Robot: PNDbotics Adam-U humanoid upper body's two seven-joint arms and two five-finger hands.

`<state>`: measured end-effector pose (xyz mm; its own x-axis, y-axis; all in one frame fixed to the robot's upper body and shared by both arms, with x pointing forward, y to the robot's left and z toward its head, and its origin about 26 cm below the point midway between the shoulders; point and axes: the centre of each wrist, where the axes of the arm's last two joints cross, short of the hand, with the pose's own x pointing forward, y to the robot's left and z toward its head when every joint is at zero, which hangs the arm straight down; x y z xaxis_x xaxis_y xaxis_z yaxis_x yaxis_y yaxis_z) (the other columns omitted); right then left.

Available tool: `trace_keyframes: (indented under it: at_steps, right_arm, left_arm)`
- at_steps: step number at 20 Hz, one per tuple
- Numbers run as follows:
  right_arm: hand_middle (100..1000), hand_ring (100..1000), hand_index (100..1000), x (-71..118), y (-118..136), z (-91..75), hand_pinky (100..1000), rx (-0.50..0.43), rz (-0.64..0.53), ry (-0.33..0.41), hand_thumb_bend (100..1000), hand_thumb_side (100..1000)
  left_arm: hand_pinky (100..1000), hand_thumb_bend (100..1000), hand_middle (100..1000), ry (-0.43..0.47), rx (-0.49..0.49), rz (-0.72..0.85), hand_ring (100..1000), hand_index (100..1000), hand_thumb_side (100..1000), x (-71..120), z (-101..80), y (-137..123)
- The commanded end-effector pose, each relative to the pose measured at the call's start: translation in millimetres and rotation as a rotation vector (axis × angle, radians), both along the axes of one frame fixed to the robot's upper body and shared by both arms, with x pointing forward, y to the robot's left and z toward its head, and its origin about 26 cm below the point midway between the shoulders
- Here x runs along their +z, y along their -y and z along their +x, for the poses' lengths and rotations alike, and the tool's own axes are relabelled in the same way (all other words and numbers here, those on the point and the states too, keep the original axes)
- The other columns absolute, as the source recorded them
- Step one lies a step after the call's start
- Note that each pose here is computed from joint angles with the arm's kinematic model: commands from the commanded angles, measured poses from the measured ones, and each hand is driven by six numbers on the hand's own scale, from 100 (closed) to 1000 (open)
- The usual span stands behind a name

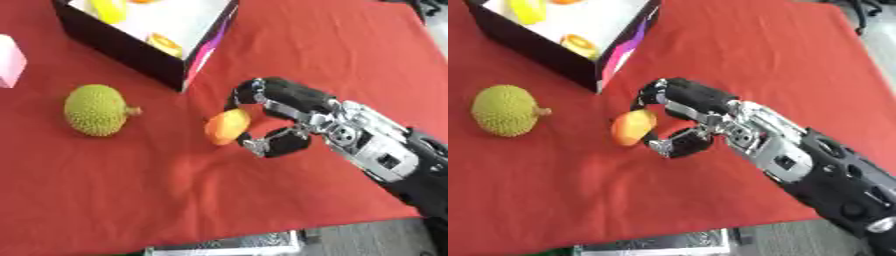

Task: Pick up objects on the table and place them in the box.

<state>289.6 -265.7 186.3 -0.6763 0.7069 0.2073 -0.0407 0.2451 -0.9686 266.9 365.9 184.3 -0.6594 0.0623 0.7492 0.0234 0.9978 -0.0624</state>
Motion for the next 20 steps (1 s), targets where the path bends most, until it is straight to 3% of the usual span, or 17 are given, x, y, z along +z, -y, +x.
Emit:
trace_keyframes:
  at_steps: [1, 7, 9, 12, 20]
  right_arm:
    - [558, 766, 667, 26.6, 14.9, -1.0, 877, -0.013, -0.017, 0.112, 100, 100]
    - [549, 747, 657, 62.9, 38.2, -0.6, 863, -0.116, 0.010, 0.226, 100, 102]
    - [551, 743, 659, 76.6, 44.1, -1.2, 850, -0.159, 0.012, 0.268, 176, 116]
    - [551, 742, 660, 94.7, 49.8, -2.5, 848, -0.212, 0.019, 0.323, 191, 105]
    - [547, 737, 654, 122.7, 63.7, 0.3, 855, -0.365, 0.105, 0.352, 144, 100]
  left_arm:
    - [815, 100, 806, 0.023, 0.022, 0.018, 888, 836, 659, 9.2, -3.9, -4.6]
    - [814, 100, 806, 0.018, 0.025, 0.015, 887, 835, 660, 8.6, -4.4, -5.0]
    - [814, 100, 805, 0.016, 0.019, 0.021, 886, 835, 660, 8.7, -4.1, -4.5]
    - [814, 100, 805, 0.024, 0.008, 0.030, 886, 835, 659, 11.6, -2.6, -3.3]
    - [815, 100, 794, 0.055, -0.047, 0.042, 885, 834, 657, 22.2, 3.9, 3.7]
